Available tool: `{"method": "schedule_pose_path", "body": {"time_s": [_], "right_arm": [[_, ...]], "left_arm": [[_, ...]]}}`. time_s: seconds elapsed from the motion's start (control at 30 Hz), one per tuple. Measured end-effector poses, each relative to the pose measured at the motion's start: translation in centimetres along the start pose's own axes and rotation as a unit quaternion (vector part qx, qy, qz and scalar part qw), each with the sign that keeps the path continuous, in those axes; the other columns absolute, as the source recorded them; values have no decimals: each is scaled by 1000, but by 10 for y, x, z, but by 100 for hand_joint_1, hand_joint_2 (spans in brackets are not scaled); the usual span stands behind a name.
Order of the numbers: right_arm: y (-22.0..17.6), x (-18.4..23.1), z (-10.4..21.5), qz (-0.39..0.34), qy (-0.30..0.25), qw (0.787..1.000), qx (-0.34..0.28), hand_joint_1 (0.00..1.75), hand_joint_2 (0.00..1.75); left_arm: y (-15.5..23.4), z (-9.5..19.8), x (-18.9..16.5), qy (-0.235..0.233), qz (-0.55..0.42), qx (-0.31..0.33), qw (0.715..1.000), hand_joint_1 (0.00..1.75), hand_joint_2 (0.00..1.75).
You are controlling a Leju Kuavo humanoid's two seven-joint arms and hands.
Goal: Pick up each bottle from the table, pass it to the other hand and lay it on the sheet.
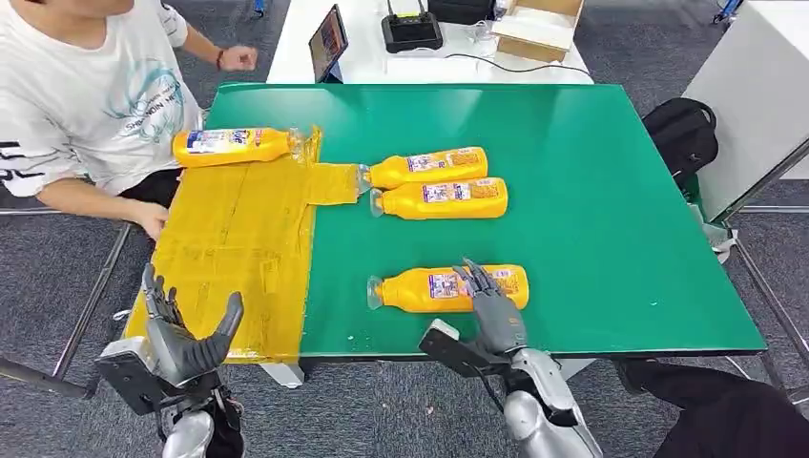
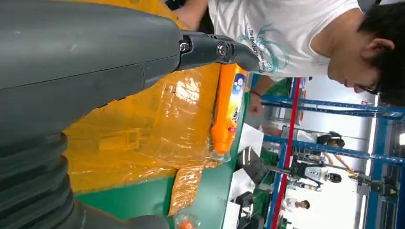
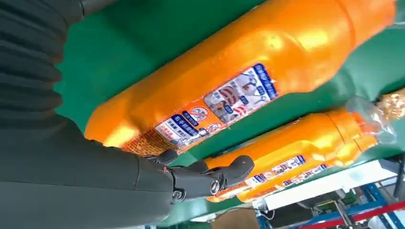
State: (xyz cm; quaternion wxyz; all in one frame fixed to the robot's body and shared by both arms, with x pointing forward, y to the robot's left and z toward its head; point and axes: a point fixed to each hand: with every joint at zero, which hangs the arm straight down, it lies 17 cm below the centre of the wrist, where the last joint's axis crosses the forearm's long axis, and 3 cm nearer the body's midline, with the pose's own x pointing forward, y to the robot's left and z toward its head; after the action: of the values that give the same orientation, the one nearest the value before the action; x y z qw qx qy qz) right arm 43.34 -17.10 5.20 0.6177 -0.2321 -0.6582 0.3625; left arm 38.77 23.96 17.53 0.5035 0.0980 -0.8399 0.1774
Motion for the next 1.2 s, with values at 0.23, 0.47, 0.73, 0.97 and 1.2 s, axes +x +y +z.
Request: {"method": "schedule_pose_path", "body": {"time_s": [0.23, 0.47, 0.73, 0.97, 1.2], "right_arm": [[-1, -7, -8, 16, 3, 1000, 8, 0, 175], [-3, -17, -17, 38, 13, 999, 18, 0, 175], [1, -28, -24, 52, 21, 998, 40, 0, 175], [0, -34, -28, 59, 29, 997, 49, 0, 175], [-5, -37, -34, 65, 31, 996, 49, 0, 175]], "left_arm": [[-3, 1, -6, 8, 1, -5, 1000, 0, 175], [-7, 3, -12, 17, 3, -12, 1000, 0, 175], [-9, 3, -16, 22, 4, -15, 1000, 0, 175], [-10, 3, -17, 25, 5, -17, 1000, 0, 175], [-11, 5, -20, 30, 6, -20, 999, 0, 175]]}}
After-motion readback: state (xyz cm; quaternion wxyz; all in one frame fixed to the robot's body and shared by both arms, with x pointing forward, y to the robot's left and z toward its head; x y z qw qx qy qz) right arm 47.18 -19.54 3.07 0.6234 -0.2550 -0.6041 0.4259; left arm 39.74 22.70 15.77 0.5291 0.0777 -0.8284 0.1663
